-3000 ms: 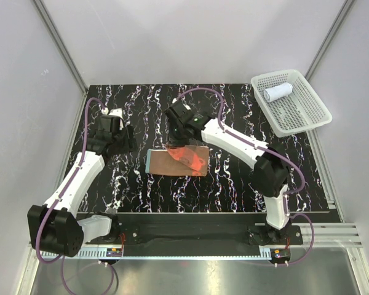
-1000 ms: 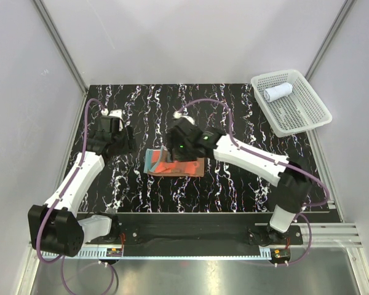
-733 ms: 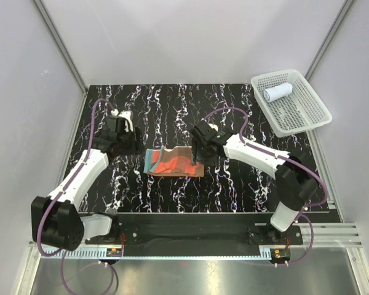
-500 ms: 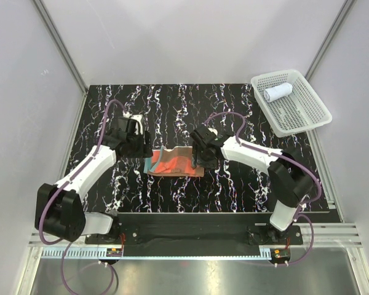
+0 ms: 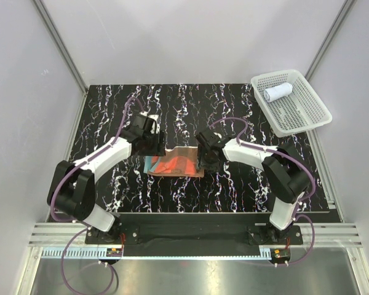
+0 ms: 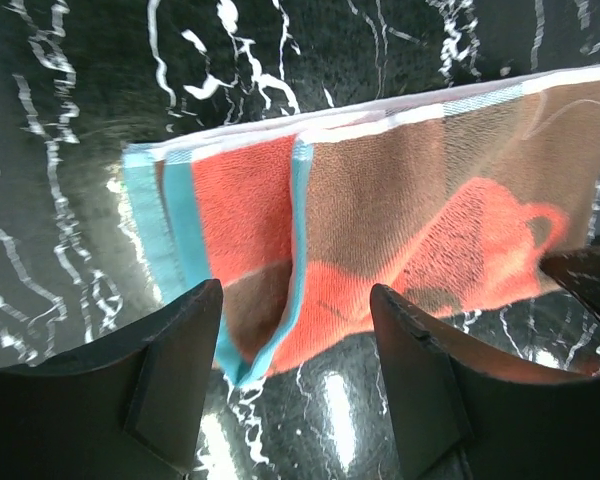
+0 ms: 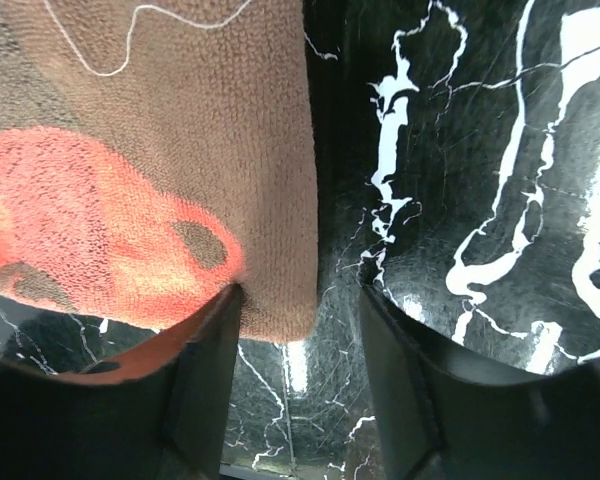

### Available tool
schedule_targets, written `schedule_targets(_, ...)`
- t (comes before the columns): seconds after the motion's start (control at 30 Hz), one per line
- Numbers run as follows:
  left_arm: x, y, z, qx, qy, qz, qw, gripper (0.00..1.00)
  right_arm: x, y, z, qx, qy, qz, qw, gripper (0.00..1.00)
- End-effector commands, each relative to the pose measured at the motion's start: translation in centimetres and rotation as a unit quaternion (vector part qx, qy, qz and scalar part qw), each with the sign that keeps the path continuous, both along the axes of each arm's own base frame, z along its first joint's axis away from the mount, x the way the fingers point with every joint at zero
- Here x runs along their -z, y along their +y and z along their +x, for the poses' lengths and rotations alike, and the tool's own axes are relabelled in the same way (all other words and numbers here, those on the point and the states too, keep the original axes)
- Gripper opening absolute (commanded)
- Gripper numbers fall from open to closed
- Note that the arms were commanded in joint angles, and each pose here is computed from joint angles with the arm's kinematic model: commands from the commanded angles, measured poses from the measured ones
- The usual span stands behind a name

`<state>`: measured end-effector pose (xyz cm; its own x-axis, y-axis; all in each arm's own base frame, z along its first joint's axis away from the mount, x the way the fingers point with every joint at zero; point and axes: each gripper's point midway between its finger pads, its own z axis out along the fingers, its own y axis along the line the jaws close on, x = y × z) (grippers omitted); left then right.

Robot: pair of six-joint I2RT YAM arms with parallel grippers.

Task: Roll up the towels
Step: Fold the towel

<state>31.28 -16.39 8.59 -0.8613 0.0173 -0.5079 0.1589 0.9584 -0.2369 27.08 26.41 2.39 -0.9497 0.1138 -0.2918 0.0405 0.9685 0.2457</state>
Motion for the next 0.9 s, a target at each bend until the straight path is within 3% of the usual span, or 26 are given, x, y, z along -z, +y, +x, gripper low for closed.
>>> schedule_targets(0.0,-1.0,-2.0,2.1,0.003,-0.03,-0.027,0.999,0.64,0.6,0.6,0.1,0.003,0.003,0.021,1.0,0.55)
schedule_targets(0.07,-0.3,-2.5,2.2,0.007,-0.024,-0.032,0.999,0.62,1.1,0.9,-0.5,-0.001,0.014,0.03,0.999,0.52)
schedule_targets(0.2,0.9,-3.2,2.2,0.013,-0.009,-0.042,0.999,0.41,1.8,0.5,-1.1,0.0,0.023,0.028,0.999,0.44)
schedule_targets(0.33,1.5,-2.8,2.0,0.006,-0.001,-0.032,0.999,0.04,2.1,-0.1,-1.8,0.002,0.028,0.024,0.999,0.4)
schedule_targets(0.37,1.5,-2.6,1.9,0.002,0.0,-0.027,1.0,0.0,2.2,-0.2,-2.0,0.003,0.029,0.023,0.999,0.4)
schedule_targets(0.53,-0.2,0.2,1.9,-0.041,-0.015,0.028,0.999,0.0,2.4,-1.2,-3.1,0.008,0.037,0.017,0.999,0.4)
schedule_targets(0.87,-0.6,2.2,1.6,-0.059,-0.018,0.077,0.995,0.0,2.5,-2.5,-4.5,0.009,0.046,0.005,0.999,0.39)
